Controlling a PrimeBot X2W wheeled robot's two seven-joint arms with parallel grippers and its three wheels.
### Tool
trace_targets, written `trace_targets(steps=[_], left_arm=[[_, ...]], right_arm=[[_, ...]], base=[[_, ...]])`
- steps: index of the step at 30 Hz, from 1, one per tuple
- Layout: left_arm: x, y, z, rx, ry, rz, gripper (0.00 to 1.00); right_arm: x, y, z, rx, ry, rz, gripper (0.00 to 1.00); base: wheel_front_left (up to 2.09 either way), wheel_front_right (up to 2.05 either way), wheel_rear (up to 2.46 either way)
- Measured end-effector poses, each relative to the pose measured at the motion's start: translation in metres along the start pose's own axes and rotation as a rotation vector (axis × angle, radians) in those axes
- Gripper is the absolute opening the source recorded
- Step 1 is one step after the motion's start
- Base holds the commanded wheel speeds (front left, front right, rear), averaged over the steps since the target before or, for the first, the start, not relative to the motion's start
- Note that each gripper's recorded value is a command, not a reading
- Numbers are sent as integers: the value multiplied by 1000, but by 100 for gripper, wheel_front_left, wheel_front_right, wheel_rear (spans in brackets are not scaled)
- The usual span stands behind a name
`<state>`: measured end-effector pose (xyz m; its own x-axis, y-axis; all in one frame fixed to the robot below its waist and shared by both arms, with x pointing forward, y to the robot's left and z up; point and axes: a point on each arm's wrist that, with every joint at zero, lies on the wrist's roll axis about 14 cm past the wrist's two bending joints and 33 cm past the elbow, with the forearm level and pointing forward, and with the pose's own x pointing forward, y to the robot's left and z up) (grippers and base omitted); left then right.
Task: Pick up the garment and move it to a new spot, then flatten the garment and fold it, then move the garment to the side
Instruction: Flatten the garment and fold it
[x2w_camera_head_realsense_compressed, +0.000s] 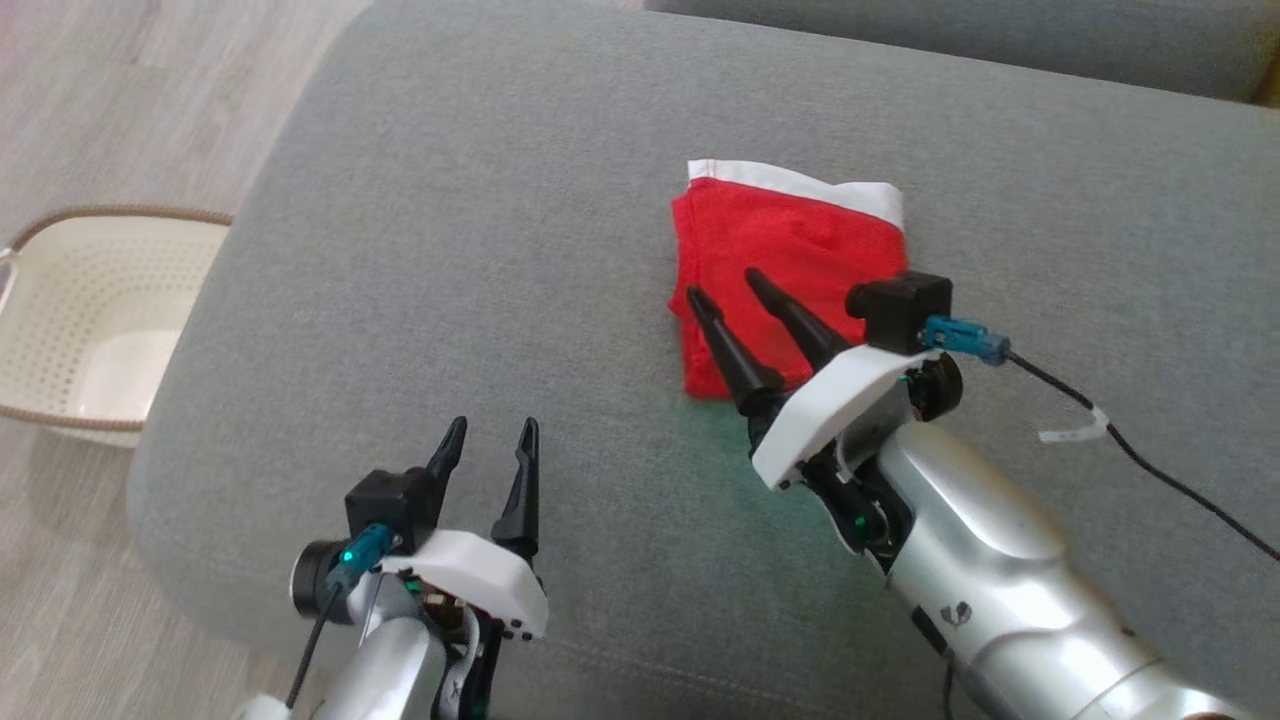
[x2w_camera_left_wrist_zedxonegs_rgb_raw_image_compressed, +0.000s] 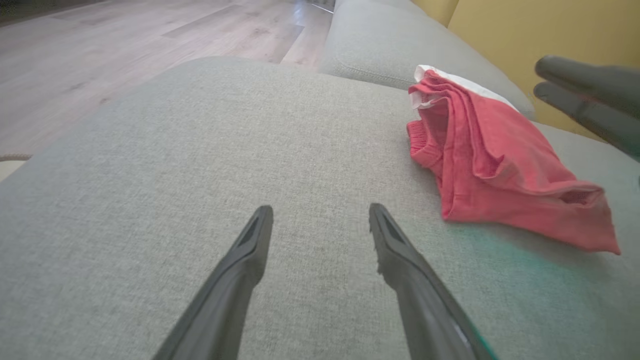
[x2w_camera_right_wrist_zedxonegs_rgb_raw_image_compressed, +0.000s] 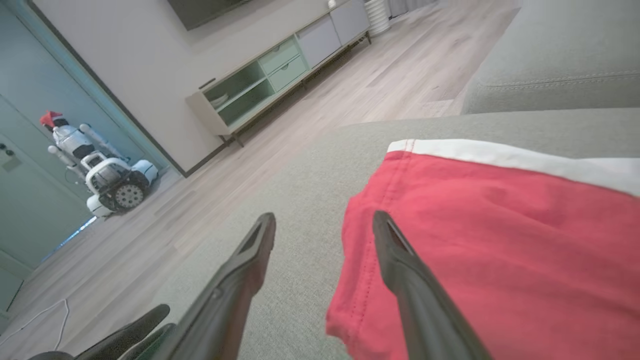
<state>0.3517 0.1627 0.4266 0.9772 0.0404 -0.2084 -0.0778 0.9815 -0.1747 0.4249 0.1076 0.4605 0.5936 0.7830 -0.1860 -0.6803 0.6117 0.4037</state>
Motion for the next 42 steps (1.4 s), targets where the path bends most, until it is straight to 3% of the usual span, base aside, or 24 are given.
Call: trace_targets(steps=[4,9,14,20,42], left_arm=[[4,-8,2,17,-8,-25,100],[11,-16,7,41,-26,-38,100],[18,-32,14,99,-55,-83,100],[12,-36,12,111,-55,-93,100],[-18,-31,1,137,-46,-86,100]], right_arm=[[-10,-12,11,18,-86,-43,100],[-40,-74,25,20,-169,-249,100],[-100,-138,41,9,-269,-495,100],[-167,-166,12,44,-281,-682,100],[-229,-143,-14,-3,-285,-761,100]], base=[[0,0,0],[0,0,0],[0,0,0],[0,0,0],[0,0,0]])
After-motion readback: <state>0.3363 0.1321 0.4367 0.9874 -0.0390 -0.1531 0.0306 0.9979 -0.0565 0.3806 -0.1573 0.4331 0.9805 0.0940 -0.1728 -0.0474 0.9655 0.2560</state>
